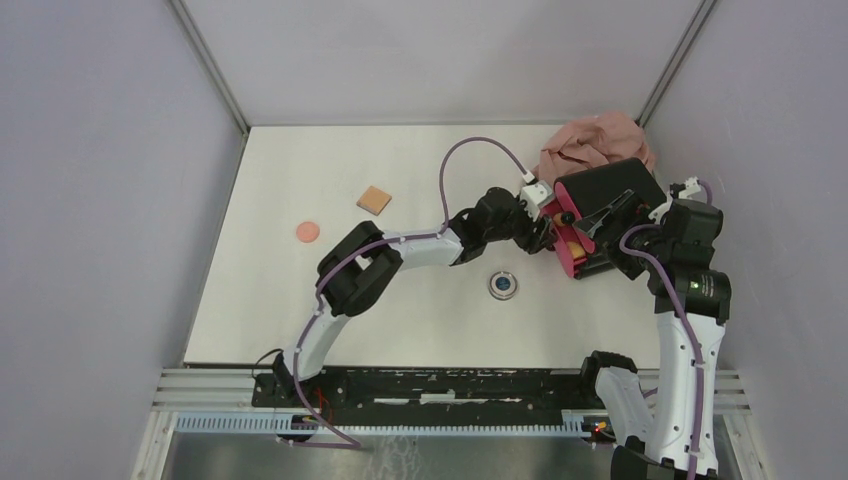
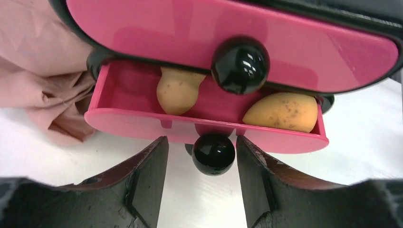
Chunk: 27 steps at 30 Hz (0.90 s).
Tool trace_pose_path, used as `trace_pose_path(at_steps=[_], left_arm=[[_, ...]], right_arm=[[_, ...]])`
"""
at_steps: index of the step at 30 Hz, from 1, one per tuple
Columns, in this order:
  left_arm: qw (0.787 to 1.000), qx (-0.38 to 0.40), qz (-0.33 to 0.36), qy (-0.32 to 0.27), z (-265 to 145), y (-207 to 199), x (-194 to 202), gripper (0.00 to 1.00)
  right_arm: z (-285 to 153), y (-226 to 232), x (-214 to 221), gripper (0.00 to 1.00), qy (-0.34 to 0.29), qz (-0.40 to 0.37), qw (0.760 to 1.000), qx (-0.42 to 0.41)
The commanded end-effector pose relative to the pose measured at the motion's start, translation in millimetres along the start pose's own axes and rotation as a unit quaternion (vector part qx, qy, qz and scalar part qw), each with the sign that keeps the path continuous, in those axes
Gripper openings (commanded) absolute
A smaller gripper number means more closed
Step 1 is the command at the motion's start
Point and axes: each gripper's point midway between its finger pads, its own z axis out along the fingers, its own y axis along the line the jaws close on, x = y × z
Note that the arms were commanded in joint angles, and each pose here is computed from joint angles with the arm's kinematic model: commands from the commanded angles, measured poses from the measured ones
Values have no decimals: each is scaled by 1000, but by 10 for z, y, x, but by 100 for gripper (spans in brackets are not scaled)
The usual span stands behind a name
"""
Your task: Organize the makeup
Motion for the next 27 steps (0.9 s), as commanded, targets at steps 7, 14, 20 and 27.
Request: trace_pose_path(at_steps=[7,14,20,27], left_arm=[[998,8,-9,-62,310,-67,-387,64],[997,2,-25,-69,429,-46,-327,69],[998,6,-25,-61,519,-52,-300,68],[999,-23,16,-30,110,-34,-280,69]], right_arm=[[-96,104,-66,94,-11,-27,999,-14],[-57,56,-60,94,-11,-29,999,-7],[-65,-2,-69,94,-11,-39,999,9],[-17,-10,-47,94,-8,-34,999,3]])
